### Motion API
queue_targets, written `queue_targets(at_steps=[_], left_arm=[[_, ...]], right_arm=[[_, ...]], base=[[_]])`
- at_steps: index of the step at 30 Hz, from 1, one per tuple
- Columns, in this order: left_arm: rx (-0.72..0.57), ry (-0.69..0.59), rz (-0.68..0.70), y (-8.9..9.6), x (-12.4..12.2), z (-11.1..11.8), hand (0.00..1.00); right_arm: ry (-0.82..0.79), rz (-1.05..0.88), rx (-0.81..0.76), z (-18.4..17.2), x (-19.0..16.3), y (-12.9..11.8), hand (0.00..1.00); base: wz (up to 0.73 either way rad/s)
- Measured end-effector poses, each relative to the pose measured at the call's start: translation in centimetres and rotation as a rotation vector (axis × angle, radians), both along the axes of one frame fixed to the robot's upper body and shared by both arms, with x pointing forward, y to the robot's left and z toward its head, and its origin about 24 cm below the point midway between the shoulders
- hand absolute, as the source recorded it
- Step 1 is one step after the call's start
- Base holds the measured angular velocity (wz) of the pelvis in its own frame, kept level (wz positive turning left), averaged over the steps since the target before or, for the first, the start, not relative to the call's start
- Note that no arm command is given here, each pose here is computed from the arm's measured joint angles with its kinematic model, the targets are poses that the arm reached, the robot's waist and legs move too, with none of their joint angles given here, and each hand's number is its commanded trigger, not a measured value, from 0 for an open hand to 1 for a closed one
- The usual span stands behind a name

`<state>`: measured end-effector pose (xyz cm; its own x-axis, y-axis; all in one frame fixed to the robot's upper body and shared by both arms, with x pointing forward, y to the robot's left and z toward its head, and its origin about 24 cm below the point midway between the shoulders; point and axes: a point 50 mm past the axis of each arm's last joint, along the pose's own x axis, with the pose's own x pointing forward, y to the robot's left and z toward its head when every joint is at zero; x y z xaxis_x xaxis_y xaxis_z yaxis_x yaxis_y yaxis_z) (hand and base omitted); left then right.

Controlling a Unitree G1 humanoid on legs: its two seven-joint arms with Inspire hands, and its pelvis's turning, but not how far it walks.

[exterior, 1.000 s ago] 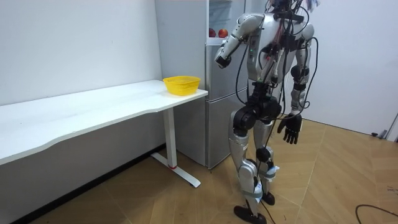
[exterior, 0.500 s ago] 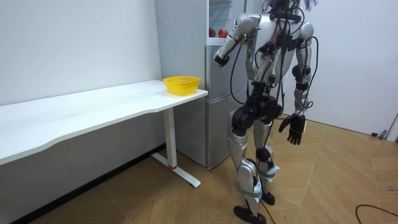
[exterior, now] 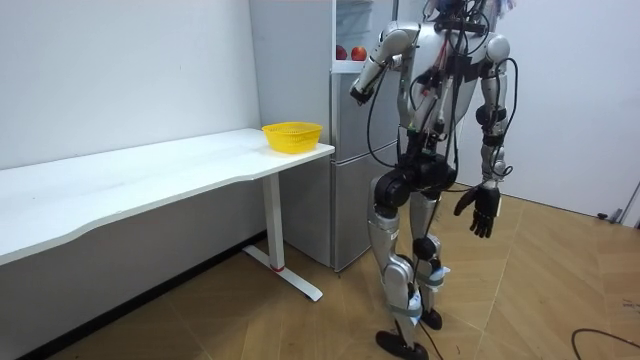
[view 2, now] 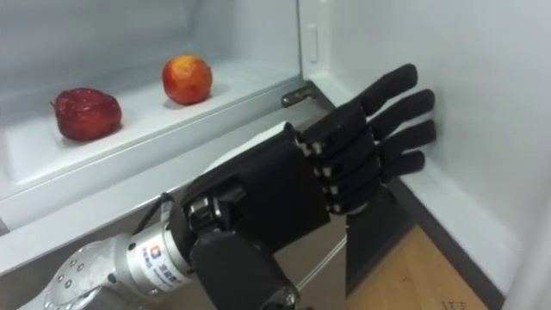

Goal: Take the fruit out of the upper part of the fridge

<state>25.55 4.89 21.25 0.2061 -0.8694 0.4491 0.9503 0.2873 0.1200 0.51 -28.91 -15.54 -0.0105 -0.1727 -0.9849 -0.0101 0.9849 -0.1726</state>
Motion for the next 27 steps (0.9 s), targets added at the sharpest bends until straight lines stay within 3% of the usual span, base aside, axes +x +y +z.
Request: queue_targets(at_steps=[21, 27], left_arm=[[-0.016, 0.019, 0.024, -0.8, 0.1, 0.3, 0.0], [-0.046, -0.01, 0.074, 0.1, 0.1, 1.2, 0.0]], right_arm=[[0.012, -0.065, -0.04, 0.3, -0.7, -0.7, 0.0], [0.029, -0.069, -0.031, 0.3, -1.2, -0.7, 0.0]], base=[[-0.06], [0.02]])
